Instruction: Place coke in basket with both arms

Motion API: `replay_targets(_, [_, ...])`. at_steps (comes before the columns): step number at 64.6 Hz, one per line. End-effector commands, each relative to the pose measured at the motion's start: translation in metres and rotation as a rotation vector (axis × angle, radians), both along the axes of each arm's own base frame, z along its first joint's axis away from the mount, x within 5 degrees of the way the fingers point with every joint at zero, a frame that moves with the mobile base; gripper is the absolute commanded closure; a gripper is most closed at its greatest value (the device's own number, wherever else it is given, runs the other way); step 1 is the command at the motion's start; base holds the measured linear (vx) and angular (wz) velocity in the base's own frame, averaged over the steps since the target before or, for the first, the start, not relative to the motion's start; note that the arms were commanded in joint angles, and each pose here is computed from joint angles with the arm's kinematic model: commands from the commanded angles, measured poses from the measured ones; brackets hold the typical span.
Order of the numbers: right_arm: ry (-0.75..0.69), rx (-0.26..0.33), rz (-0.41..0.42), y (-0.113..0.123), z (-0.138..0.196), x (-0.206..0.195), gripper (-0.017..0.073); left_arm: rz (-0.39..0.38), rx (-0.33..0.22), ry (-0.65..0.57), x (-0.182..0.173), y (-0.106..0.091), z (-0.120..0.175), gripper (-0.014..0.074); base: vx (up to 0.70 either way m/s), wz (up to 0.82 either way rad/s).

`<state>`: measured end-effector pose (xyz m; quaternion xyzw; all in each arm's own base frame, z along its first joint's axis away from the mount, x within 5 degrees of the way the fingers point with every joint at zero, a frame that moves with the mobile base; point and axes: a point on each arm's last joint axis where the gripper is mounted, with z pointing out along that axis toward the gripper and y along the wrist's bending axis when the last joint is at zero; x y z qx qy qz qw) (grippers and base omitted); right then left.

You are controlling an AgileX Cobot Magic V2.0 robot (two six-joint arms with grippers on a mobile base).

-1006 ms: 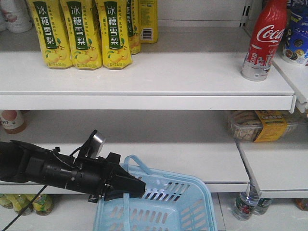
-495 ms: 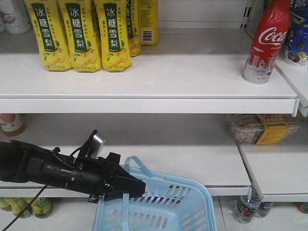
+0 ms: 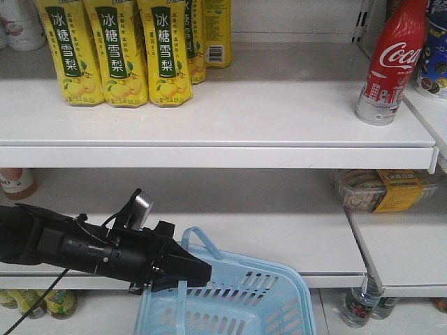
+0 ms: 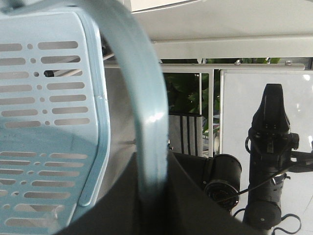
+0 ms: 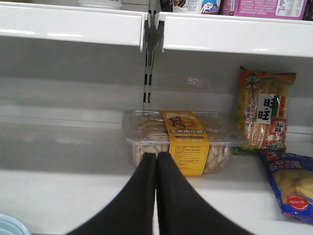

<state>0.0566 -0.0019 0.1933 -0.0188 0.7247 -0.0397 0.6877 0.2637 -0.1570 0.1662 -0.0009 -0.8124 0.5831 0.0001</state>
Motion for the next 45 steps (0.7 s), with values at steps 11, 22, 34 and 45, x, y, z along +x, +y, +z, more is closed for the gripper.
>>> replay_targets(11, [-0.082,-0.012,-0.002,-0.0001,0.0051,-0.0005,0.0569,0.001,-0.126,-0.057,0.0002,-0.0045,0.0286,0.06,0.01,0.0])
replay_targets(22, [-0.082,-0.012,-0.002,-0.0001,0.0051,-0.0005,0.0569,0.001,-0.126,-0.057,0.0002,-0.0045,0.0286,0.06,0.0,0.0])
replay_targets(34, [-0.082,-0.012,-0.002,-0.0001,0.0051,-0.0005,0.0569,0.001,-0.126,-0.057,0.0002,-0.0045,0.0286,0.06,0.0,0.0])
replay_targets(45, [-0.082,-0.012,-0.002,-0.0001,0.0051,-0.0005,0.0569,0.001,-0.126,-0.057,0.0002,-0.0045,0.0286,0.06,0.0,0.0])
